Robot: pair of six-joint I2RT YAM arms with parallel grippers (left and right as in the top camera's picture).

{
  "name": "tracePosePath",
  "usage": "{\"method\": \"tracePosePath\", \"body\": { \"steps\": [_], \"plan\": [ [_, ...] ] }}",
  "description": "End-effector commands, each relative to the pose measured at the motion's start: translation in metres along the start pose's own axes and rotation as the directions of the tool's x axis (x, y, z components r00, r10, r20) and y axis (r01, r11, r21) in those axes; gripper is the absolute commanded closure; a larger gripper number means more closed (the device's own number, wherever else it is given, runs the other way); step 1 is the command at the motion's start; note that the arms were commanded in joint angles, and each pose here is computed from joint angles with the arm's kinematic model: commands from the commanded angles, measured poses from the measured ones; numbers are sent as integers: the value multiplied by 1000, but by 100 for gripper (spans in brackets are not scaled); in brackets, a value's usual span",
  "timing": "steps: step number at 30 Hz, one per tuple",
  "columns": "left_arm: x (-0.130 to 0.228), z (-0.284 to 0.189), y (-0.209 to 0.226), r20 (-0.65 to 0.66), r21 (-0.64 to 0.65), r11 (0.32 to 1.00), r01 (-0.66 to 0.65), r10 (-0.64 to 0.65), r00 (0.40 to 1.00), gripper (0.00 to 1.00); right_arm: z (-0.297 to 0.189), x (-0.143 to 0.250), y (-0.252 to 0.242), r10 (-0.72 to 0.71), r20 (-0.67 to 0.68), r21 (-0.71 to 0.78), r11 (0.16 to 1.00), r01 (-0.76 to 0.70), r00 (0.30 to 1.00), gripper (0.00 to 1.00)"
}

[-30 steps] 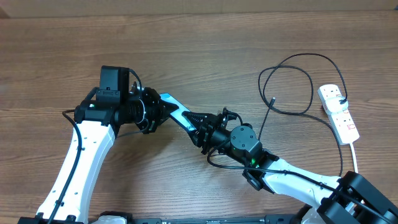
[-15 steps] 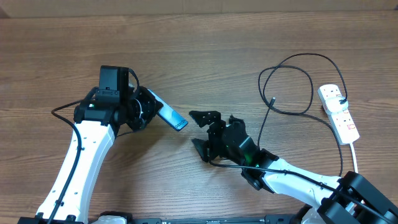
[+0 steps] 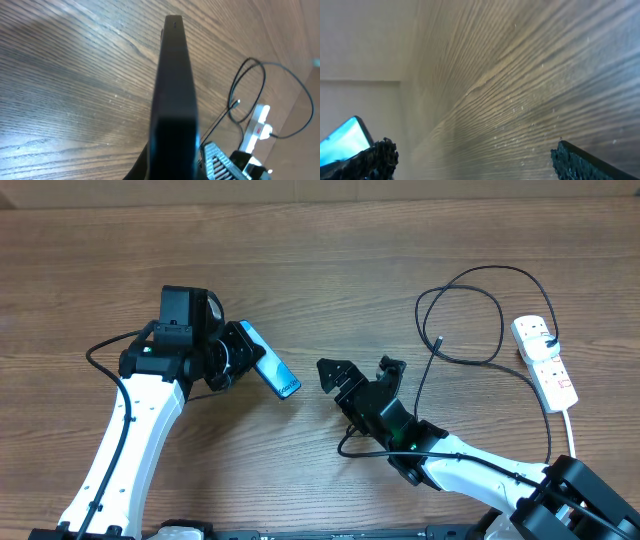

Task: Plug charger to phone and switch on socket
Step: 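Move the right gripper to the black cable and grasp the USB-C plug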

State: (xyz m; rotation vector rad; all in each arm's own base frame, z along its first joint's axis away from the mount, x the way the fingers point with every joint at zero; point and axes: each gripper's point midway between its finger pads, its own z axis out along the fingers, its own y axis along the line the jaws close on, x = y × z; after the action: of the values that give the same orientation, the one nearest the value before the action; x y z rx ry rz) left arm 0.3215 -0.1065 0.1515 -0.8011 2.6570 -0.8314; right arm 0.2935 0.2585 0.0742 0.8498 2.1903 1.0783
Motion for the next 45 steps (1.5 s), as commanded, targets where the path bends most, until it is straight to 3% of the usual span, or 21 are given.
{"method": "tracePosePath", "body": {
  "steps": [1,9,16,23,28,34,40,45],
  "plan": [
    [10,-4,-6,-36,33,996,-80,81,996,96,-5,-8,10,-120,39,-18,993,121,992,0],
    [10,5,0,-61,12,996,-87,88,994,96,-31,-42,-4,-114,50,206,973,101,992,0],
    [19,34,-5,-197,73,997,-34,48,979,96,-66,-74,-2,-171,14,432,889,149,985,0],
    [40,52,-13,-379,152,987,62,1,925,96,-79,-89,-11,-166,17,502,855,135,986,0],
    [57,47,-30,-500,272,956,106,46,865,96,-79,-90,-14,-171,22,514,847,135,985,0],
    [54,46,-29,-483,318,946,60,107,869,96,-93,-101,-40,-205,44,627,768,133,978,0],
    [31,42,-19,-443,320,943,94,61,895,96,-110,-117,-72,-153,53,728,682,67,987,0],
    [24,44,-12,-415,290,953,85,45,909,96,-73,-131,-79,-206,-137,654,716,245,969,0]
  ]
}}
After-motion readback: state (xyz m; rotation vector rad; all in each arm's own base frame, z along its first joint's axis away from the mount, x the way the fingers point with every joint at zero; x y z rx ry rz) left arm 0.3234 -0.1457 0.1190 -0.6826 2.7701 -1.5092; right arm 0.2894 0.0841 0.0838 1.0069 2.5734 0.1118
